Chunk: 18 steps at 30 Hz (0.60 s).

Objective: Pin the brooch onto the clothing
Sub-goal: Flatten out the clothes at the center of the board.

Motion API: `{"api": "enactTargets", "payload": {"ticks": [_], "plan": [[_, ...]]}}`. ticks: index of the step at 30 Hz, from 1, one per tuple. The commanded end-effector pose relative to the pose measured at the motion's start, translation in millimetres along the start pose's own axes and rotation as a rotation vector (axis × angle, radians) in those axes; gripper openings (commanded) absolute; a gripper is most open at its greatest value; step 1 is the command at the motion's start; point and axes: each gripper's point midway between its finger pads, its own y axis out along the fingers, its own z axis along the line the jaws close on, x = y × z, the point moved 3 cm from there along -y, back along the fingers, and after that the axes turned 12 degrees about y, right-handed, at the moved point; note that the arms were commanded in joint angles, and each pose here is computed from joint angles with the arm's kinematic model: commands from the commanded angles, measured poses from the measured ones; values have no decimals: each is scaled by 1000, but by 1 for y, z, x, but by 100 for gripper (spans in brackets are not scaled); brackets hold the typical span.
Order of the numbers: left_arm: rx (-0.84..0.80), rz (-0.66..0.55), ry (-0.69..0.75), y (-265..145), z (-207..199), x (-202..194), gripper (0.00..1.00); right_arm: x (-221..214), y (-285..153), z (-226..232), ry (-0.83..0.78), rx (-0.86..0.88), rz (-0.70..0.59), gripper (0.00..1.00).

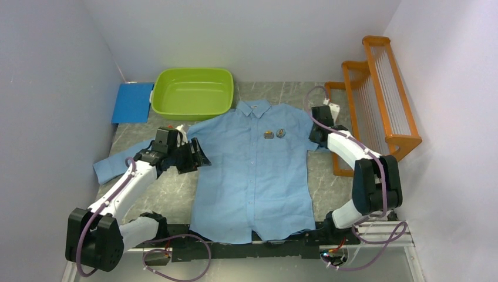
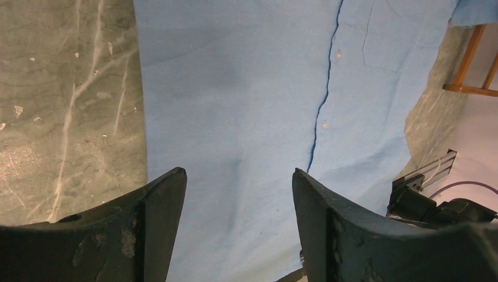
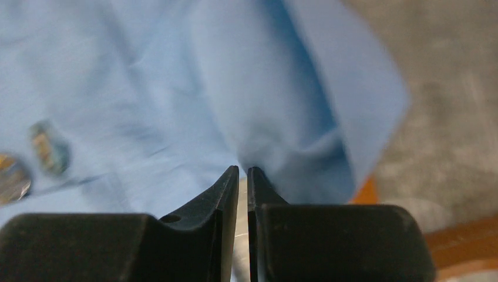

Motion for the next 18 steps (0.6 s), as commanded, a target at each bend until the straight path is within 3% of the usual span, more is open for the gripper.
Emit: {"api": "enactTargets", "payload": {"ticks": [1, 5, 8, 15, 18], "plan": [[-48, -34, 23, -10, -7, 11, 72, 55, 1, -56, 204, -242, -146, 15], [-47, -40, 14, -12, -5, 11, 72, 94, -14, -69, 262, -301, -263, 19], [-49, -40, 11, -12, -5, 10, 72, 106, -22, -48, 230, -180, -253, 29], [-61, -32, 1, -9, -4, 6, 71, 74, -25, 12, 13, 83, -136, 66], [-69, -24, -4, -7, -4, 4, 71, 59, -14, 24, -46, 94, -82, 71]]}}
